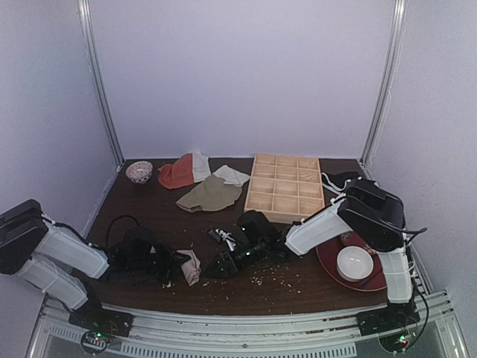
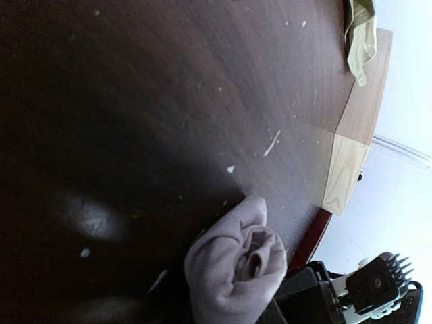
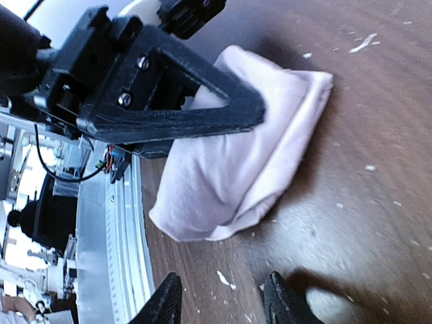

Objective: Roll the underwear
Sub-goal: Pick up the underwear from the center of the board, then place the underwear in the storage box.

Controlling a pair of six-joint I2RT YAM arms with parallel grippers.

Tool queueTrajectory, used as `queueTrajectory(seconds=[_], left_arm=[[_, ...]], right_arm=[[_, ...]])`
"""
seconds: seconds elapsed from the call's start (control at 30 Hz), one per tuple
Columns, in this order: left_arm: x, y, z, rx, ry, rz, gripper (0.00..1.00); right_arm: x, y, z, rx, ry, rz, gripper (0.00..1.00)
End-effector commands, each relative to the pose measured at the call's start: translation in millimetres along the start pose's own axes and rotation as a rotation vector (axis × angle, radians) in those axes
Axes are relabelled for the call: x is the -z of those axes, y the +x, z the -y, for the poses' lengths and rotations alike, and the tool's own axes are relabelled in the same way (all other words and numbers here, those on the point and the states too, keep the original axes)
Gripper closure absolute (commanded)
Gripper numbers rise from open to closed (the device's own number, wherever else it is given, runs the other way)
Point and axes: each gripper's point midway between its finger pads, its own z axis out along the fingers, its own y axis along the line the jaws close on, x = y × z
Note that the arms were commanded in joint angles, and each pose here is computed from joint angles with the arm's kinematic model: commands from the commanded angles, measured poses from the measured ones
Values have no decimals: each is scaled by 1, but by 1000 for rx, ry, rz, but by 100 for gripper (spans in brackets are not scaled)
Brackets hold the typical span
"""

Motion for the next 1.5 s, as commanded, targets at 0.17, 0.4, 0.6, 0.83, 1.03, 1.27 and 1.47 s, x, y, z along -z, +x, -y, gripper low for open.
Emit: queueTrajectory(seconds=[0.17,0.4,0.6,0.83,1.03,1.27,1.47], left_arm=[[9,2,35,-204,155,-119,100],[26,8,79,-399,238,-207,100],[41,10,122,-521,332,-260,100],[33,18,176,-676,379,-367,100],[7,16,215,-757,397,-427,100],[-27,12,260,-788,474,-484,100],[-56,9,290,-800,517,-515,100]], right_arm=[[38,-27,-17,50,78,124,46],[50,-32,-20,57,111,162,23],[68,-44,-21,58,136,210,0],[97,-33,-18,44,239,194,0],[149,-31,-7,23,409,285,0],[209,-43,-7,-1,533,402,0],[251,-50,3,-64,642,489,0]])
